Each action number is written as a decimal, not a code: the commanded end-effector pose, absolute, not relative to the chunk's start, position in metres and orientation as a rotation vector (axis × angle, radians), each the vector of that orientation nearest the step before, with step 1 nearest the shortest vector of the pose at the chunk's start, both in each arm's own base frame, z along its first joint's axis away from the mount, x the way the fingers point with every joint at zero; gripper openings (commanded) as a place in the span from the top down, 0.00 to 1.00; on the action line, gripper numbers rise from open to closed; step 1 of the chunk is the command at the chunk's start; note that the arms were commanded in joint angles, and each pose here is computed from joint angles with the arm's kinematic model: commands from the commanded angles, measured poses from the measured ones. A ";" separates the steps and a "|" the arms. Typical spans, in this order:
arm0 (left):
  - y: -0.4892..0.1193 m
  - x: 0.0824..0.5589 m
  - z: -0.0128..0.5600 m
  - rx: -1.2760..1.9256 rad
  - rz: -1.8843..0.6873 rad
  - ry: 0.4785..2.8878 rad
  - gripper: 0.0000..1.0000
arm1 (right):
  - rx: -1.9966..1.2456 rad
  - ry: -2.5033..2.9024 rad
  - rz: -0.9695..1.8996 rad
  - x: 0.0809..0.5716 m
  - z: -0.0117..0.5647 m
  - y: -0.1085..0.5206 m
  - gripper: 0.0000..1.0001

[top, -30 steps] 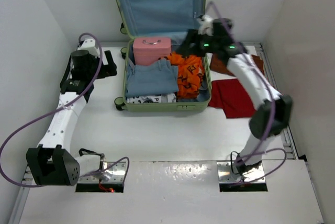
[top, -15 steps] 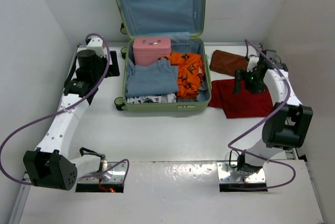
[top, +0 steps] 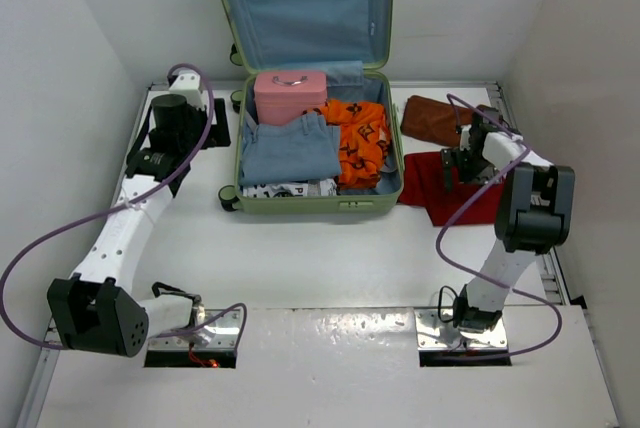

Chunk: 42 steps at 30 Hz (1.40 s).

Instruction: Pack the luggage

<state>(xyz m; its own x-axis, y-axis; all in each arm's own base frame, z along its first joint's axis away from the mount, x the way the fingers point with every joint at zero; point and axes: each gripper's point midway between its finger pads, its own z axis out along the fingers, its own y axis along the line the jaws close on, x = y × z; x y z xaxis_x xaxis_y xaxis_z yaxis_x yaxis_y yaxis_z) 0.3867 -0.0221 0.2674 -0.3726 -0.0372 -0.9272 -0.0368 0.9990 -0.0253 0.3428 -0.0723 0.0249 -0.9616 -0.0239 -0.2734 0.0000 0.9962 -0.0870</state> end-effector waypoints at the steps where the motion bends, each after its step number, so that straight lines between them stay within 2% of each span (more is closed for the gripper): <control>1: -0.024 0.392 0.285 -0.059 -0.005 1.907 0.01 | 0.012 2.803 -0.272 0.370 0.023 -0.093 0.07; 7: -0.024 0.396 0.282 -0.059 -0.003 1.917 0.01 | -0.041 2.880 -0.273 0.377 -0.002 -0.094 0.04; 10: -0.025 0.399 0.284 -0.059 -0.004 1.915 0.01 | -0.041 2.933 -0.252 0.377 -0.012 -0.093 0.11; 11: -0.025 0.399 0.284 -0.059 -0.004 1.915 0.01 | -0.007 2.959 -0.240 0.373 -0.016 -0.092 0.25; 13: -0.025 0.399 0.288 -0.060 -0.005 1.906 0.01 | 0.009 2.973 -0.218 0.373 -0.022 -0.090 0.44; 14: -0.025 0.401 0.285 -0.059 -0.004 1.915 0.01 | 0.001 2.978 -0.190 0.374 -0.022 -0.086 0.65; 17: -0.026 0.400 0.287 -0.053 -0.012 1.916 0.01 | -0.021 2.978 -0.099 0.375 -0.016 -0.075 1.00; 19: -0.026 0.400 0.287 -0.053 -0.012 1.916 0.01 | -0.046 2.949 -0.022 0.378 -0.004 -0.065 1.00; 23: -0.026 0.398 0.288 -0.044 -0.006 1.917 0.01 | -0.128 2.784 0.179 0.387 0.063 -0.043 1.00; 30: -0.025 0.394 0.281 -0.043 -0.004 1.931 0.01 | -0.235 2.265 0.437 0.417 0.233 0.016 1.00; 36: -0.025 0.394 0.281 -0.043 -0.004 1.931 0.01 | -0.269 1.989 0.537 0.426 0.306 0.065 1.00; 40: -0.025 0.394 0.281 -0.043 -0.004 1.931 0.01 | -0.362 1.823 0.652 0.436 0.349 0.129 1.00; 42: -0.022 0.394 0.281 -0.052 0.002 1.931 0.01 | -0.369 1.825 0.732 0.438 0.348 0.160 1.00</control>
<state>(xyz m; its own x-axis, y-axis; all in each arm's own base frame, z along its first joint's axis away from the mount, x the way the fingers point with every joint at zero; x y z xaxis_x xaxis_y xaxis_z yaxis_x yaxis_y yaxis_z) 0.3955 -0.0230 0.2633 -0.3944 -0.0343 -0.9183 -0.0367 0.9991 -0.0215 0.4240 0.1157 0.3073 -0.4613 0.0168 -0.8871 -0.4752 0.8397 0.2630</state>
